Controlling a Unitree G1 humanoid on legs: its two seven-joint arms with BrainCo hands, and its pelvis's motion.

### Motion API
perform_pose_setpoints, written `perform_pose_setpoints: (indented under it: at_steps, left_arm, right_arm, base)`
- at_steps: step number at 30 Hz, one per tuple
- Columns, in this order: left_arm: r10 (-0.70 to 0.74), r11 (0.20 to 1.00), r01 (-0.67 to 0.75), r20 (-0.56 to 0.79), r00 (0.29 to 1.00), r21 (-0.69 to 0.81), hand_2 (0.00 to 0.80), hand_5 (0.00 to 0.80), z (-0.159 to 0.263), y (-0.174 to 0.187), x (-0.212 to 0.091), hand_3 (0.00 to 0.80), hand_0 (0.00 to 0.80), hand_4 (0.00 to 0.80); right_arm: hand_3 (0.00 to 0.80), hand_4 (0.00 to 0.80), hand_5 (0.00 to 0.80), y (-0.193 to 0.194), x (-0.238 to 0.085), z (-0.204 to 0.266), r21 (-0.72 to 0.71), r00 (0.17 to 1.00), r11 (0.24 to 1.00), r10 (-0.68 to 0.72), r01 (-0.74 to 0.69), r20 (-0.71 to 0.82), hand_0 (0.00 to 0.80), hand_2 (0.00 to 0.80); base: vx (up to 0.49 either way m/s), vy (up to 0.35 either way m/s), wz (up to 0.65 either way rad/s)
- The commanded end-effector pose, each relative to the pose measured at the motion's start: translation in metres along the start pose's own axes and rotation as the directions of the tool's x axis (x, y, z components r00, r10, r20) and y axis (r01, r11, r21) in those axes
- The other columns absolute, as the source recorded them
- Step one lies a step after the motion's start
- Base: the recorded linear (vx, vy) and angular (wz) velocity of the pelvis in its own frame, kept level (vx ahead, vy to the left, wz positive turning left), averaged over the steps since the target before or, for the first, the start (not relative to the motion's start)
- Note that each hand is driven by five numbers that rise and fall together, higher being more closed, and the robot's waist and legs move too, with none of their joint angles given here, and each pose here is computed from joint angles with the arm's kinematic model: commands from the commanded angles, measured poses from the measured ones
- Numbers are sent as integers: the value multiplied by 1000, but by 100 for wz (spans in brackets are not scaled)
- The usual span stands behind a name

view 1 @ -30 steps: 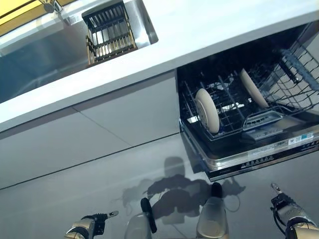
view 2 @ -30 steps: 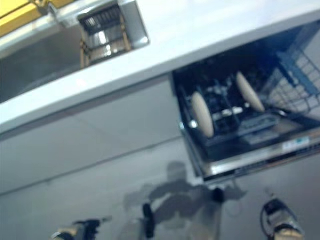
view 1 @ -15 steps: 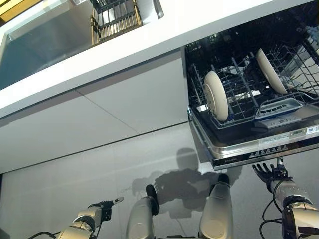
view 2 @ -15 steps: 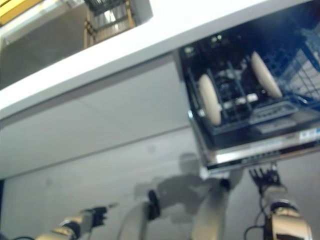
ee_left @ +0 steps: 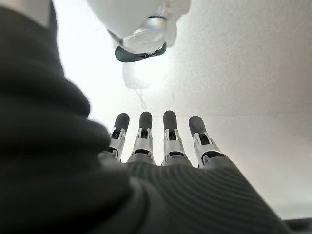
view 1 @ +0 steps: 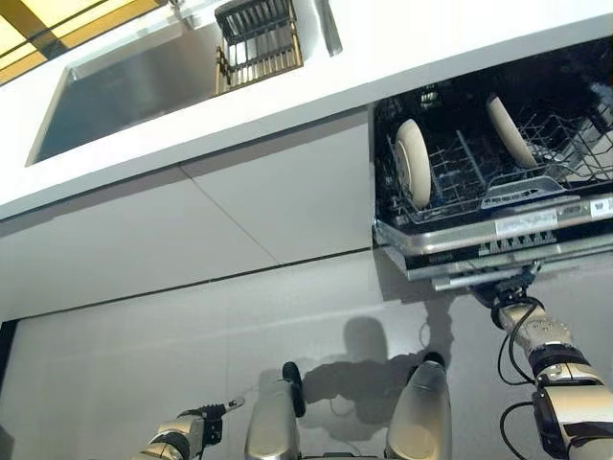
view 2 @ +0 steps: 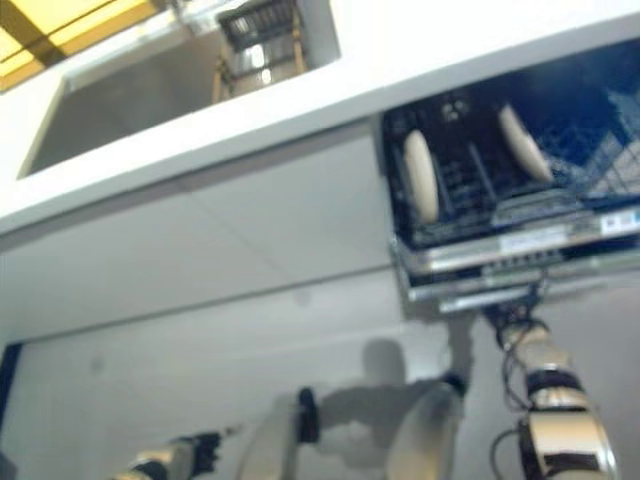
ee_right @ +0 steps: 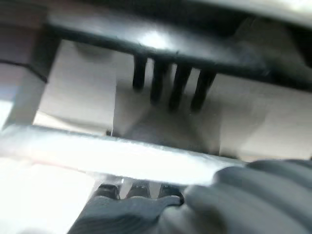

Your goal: Take plates into dishwasher

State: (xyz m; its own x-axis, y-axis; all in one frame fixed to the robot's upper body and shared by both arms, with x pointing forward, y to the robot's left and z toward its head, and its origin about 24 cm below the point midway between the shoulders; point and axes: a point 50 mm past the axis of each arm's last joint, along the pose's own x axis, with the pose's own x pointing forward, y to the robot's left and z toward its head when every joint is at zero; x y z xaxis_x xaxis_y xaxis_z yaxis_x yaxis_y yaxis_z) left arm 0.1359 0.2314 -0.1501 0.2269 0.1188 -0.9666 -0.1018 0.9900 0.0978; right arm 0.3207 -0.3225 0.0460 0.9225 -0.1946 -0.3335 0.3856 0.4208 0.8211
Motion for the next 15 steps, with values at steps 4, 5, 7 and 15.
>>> perform_pose_setpoints:
  at_steps: [4, 5, 7, 15]
  left_arm:
    - [126, 980, -125, 4, 992, 152, 0, 0, -5, 37, -5, 0, 0, 0]
    - [126, 980, -125, 5, 992, 155, 0, 0, -5, 37, -5, 0, 0, 0]
    - [131, 977, -129, -3, 991, 170, 0, 0, -8, 40, -5, 0, 0, 0]
    - [84, 976, -73, -45, 995, 207, 0, 0, -15, 41, -5, 0, 0, 0]
  right_arm:
    - [0, 0, 0, 197, -3, 20, -56, 778, 784, 621, -619, 96, 0, 0]
    - [0, 0, 0, 196, -3, 21, -78, 786, 791, 612, -607, 92, 0, 0]
    - [0, 0, 0, 177, 3, 19, -158, 843, 840, 534, -520, 65, 0, 0]
    - [0, 0, 0, 51, 14, 4, -657, 995, 748, 35, -91, -99, 0, 0]
  base:
    - [76, -32, 11]
    - [89, -26, 21]
    - [106, -36, 15]
    - [76, -6, 11]
